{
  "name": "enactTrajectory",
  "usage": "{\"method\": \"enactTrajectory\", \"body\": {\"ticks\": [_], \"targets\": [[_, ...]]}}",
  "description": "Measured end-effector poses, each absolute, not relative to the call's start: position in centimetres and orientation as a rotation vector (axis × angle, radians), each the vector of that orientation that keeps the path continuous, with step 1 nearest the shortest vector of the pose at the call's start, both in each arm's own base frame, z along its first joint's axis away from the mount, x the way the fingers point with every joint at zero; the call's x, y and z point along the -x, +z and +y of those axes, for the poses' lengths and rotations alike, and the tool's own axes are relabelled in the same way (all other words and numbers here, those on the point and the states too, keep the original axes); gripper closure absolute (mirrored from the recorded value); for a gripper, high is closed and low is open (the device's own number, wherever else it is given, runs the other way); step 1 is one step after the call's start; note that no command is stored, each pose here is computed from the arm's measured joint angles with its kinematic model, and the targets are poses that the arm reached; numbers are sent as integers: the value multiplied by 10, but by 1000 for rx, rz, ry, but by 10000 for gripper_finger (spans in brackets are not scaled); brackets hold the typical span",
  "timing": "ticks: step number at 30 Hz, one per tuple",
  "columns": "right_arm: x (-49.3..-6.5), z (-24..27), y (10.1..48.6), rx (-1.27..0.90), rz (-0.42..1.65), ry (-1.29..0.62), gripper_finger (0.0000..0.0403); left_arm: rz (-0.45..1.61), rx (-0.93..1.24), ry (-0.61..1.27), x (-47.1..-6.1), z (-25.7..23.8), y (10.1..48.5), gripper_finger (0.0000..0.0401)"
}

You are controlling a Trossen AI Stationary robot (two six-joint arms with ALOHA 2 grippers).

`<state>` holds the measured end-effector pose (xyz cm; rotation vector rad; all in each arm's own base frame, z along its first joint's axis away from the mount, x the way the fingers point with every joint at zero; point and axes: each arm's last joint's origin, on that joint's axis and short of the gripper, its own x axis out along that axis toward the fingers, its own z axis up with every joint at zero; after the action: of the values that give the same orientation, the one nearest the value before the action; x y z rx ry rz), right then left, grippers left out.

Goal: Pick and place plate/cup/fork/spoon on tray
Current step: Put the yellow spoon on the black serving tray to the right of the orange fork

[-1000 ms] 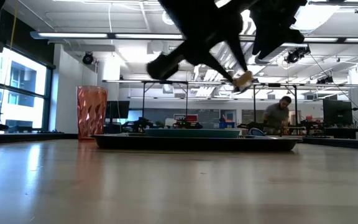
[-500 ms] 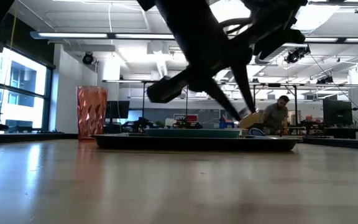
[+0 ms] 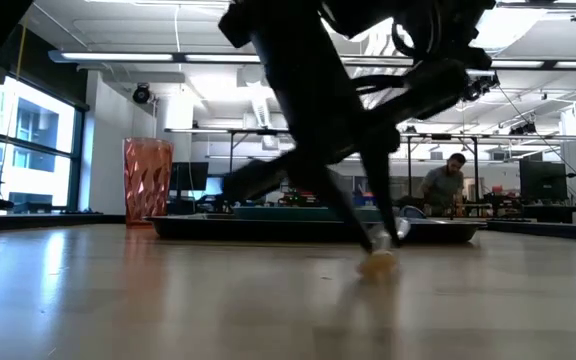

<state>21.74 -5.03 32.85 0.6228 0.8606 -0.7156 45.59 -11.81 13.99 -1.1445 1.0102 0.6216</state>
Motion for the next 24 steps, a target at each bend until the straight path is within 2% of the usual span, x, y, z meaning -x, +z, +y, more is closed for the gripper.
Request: {"method": "enactTrajectory", "body": {"ticks": [6,16,24], "targets": [[-217,-50,328,-622,864,-717,299,1005,1150,611,-458,-119,138,355],[-217,-50,328,-621,870,-718,299,1006,1150,607,-458,-118,138,312],[-217,-50,328,-621,870,-718,299,1021,1123,570,-459,-118,139,303]]}}
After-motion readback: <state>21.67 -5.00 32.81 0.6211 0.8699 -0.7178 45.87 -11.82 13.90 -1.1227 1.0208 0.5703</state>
